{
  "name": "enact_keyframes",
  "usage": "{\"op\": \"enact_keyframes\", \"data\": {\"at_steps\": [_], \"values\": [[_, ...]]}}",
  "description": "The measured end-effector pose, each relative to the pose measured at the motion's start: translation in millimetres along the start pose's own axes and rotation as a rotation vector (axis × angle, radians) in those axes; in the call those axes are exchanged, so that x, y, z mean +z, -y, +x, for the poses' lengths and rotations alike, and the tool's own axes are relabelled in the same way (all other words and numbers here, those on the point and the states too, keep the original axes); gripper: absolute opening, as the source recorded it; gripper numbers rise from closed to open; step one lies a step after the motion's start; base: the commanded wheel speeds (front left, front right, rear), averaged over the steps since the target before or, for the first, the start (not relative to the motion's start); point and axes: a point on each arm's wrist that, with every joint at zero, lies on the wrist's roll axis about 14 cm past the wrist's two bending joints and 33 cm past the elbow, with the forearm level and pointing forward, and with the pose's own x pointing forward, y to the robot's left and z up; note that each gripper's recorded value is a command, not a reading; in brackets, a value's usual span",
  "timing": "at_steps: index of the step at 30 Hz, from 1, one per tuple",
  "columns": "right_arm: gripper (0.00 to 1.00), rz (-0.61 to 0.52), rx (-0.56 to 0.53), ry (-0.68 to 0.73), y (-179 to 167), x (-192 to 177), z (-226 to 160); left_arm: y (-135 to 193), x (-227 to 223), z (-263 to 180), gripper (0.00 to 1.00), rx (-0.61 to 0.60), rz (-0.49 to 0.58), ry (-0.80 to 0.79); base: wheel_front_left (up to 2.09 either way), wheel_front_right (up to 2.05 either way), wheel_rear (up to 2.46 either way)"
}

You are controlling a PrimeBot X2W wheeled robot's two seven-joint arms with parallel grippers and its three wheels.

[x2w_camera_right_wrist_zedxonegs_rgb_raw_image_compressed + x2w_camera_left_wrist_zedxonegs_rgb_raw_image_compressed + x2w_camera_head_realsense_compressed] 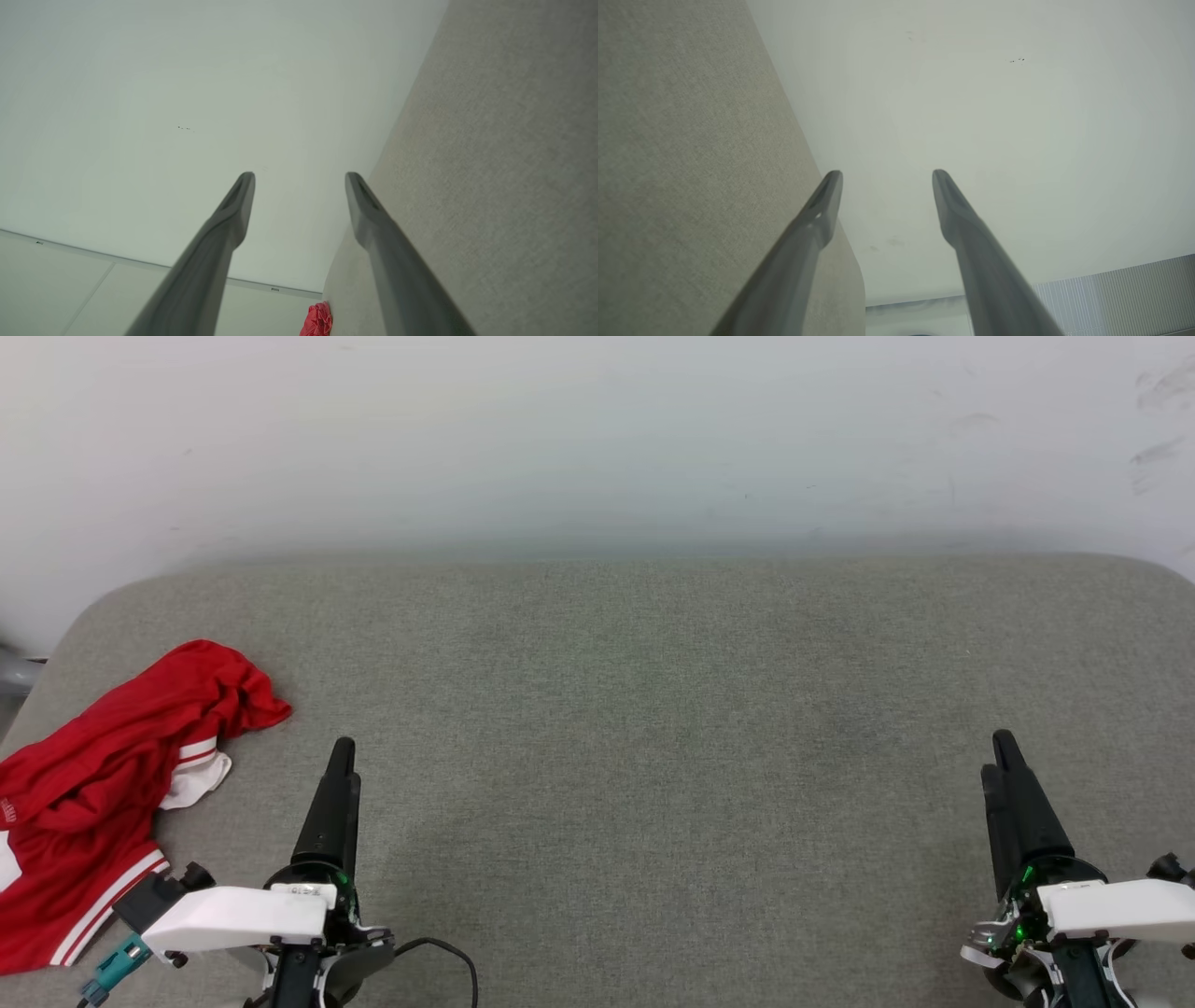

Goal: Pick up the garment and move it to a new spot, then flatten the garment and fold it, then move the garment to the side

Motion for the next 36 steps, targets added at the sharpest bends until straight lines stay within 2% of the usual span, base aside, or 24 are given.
{"op": "enact_keyframes", "data": {"at_steps": [18, 36], "values": [[1.0, -0.52, 0.065, -0.015, -17, -5, 1, 18, -7, 2, 1.0, -0.067, 0.438, -0.011, 0.0, 0.0, 0.0], [1.0, -0.883, 0.117, -0.061, -29, -15, -4, 16, -2, -6, 1.0, -0.089, 0.856, -0.01, 0.0, 0.0, 0.0]]}}
